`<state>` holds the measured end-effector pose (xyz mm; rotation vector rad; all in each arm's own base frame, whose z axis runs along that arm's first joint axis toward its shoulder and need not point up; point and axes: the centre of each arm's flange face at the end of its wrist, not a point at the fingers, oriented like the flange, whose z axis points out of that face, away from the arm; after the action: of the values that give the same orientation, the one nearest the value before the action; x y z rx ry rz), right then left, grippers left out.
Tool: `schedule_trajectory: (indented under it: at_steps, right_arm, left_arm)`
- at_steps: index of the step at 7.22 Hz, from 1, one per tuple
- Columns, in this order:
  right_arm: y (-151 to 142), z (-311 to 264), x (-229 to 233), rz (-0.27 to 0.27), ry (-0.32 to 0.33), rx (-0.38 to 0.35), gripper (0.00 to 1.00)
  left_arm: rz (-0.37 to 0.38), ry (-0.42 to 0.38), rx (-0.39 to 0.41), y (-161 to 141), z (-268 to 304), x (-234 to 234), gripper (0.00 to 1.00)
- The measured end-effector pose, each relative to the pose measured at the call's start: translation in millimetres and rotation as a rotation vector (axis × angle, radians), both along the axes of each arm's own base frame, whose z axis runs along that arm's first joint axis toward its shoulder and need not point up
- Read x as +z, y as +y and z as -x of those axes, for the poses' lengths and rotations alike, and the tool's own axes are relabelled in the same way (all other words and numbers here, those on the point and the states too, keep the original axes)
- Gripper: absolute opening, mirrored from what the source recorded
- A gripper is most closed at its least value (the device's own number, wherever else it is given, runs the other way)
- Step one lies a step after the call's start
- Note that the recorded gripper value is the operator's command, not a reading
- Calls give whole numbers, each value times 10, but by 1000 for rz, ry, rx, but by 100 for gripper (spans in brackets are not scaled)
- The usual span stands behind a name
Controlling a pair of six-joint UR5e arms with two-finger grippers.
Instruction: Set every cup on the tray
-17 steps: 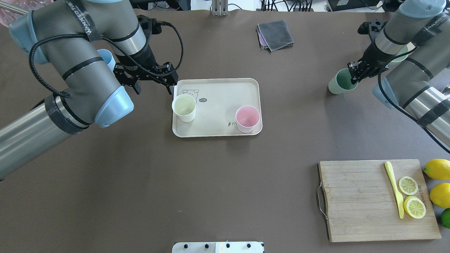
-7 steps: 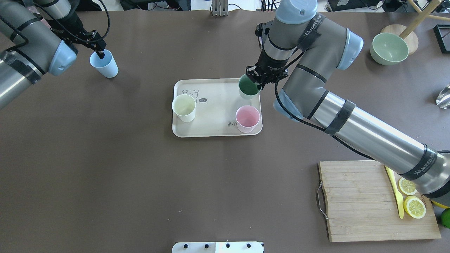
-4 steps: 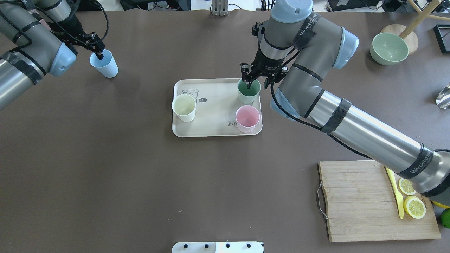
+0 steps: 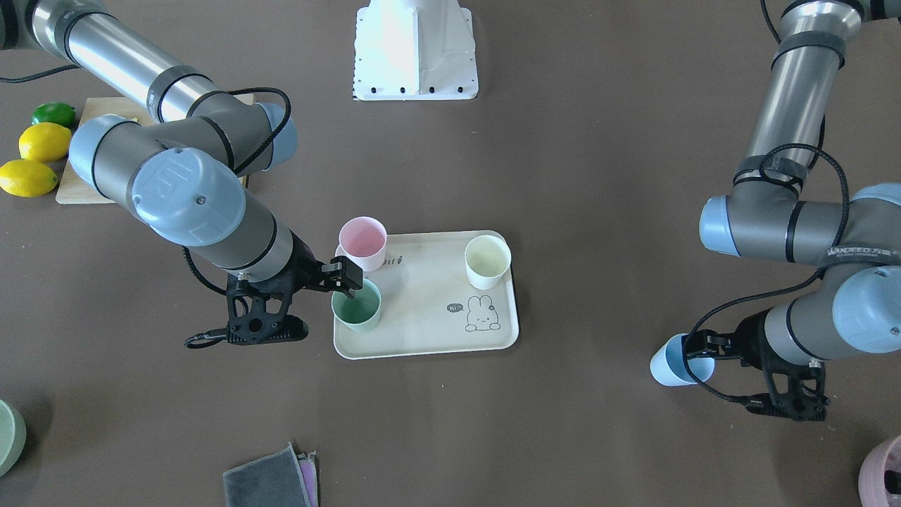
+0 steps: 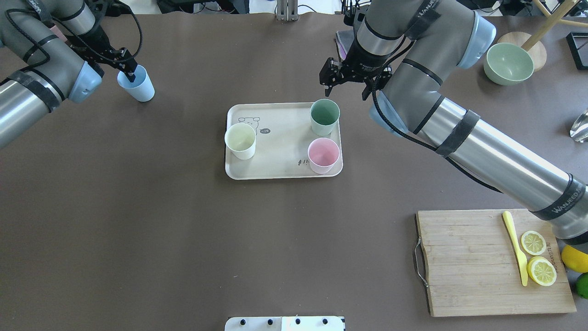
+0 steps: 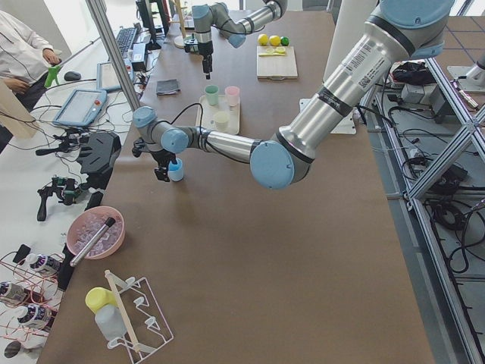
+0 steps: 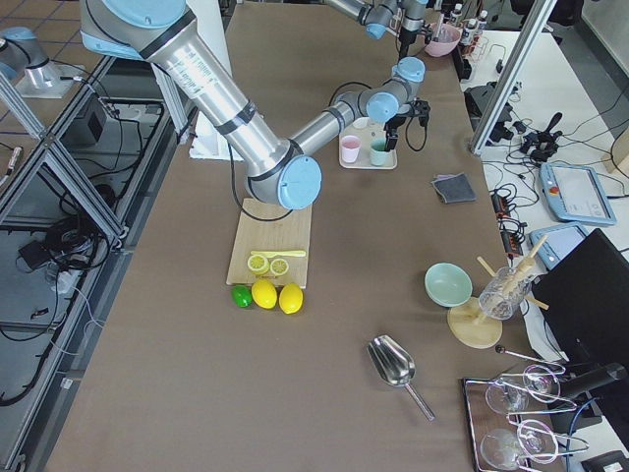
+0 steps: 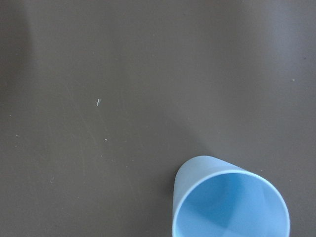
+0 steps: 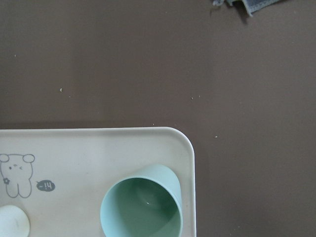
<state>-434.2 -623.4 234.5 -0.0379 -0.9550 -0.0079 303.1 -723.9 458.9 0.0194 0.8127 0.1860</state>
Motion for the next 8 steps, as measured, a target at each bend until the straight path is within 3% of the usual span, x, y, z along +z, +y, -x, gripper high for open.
schedule_trajectory:
  at_steps: [3, 6, 8]
  right_arm:
    - [-9, -189, 27, -1, -11, 13, 100]
    - [15, -304, 35, -3, -22, 17, 100]
    - [50, -705, 397, -3, -15, 32, 100]
  left_arm:
    - [-15, -1, 11, 56, -251, -133, 0]
    - [13, 18, -26, -36, -444, -1138, 0]
    - [61, 60, -42, 293, -1149, -2029, 0]
